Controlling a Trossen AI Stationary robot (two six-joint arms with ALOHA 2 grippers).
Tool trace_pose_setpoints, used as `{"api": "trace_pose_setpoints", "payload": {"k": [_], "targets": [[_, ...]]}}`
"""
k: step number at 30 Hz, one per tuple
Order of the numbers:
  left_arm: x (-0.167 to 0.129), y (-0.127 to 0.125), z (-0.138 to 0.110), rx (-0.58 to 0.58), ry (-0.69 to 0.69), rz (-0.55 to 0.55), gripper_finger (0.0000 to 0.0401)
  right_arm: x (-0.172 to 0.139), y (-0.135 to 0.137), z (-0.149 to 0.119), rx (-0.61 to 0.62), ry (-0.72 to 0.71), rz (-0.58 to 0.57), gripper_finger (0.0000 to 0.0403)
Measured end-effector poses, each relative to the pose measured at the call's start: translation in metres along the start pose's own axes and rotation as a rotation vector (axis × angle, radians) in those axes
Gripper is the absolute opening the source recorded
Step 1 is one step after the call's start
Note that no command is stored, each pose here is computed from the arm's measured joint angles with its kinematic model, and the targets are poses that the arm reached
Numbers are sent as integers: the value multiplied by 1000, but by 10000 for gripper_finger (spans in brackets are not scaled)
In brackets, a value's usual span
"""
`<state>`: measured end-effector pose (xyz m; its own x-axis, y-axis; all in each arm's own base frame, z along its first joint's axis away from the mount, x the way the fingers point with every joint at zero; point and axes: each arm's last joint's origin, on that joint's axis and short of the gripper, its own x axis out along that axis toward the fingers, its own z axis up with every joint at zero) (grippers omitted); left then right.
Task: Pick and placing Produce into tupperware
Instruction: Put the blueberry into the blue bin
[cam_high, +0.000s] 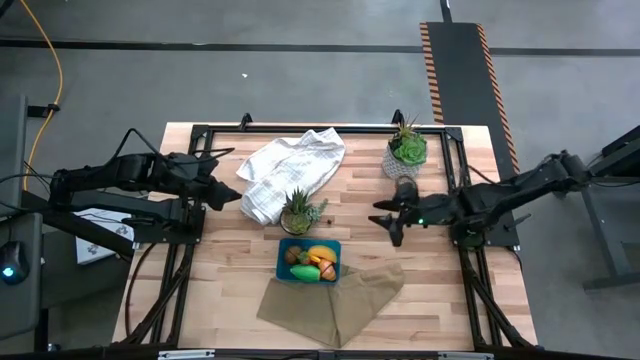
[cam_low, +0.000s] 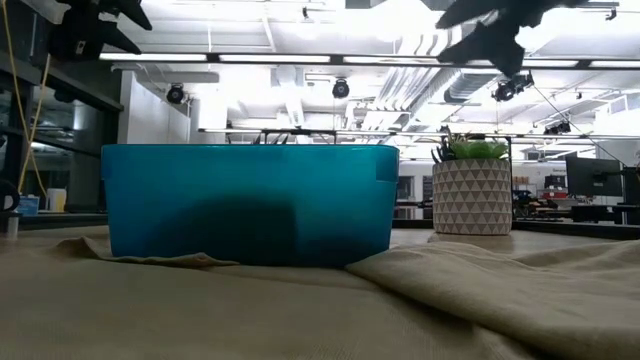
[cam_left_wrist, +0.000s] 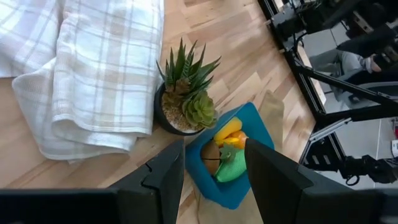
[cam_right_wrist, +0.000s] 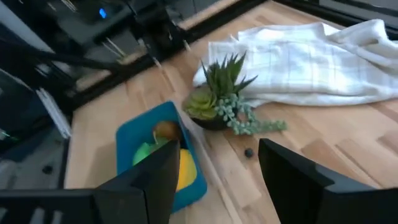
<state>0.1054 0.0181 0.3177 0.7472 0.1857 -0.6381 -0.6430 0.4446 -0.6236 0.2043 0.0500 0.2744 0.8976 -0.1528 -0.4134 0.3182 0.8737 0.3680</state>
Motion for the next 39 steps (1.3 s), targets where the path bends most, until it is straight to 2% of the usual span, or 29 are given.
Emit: {"api": "trace_pose_setpoints", "payload": {"k": [4,9,16,22,31,39], "targets": [[0,0,0,-9,0,-1,156,-3,-21,-17,31,-64,67,210],[0,0,0,-78,10,-7,156,8,-39,-43,35,-123,95,210],[0,0,0,-82,10,-6,156,23,-49,-62,-156,-93,-55,210],[0,0,0,-80,-3,1,156,47,-58,-74,-226,-7,-139,210],[0,1,0,-75,-20,16,156,86,-62,-81,-189,-47,-31,188],[0,1,0,-32,-18,22,156,108,-69,-96,-193,-31,-26,172]]}}
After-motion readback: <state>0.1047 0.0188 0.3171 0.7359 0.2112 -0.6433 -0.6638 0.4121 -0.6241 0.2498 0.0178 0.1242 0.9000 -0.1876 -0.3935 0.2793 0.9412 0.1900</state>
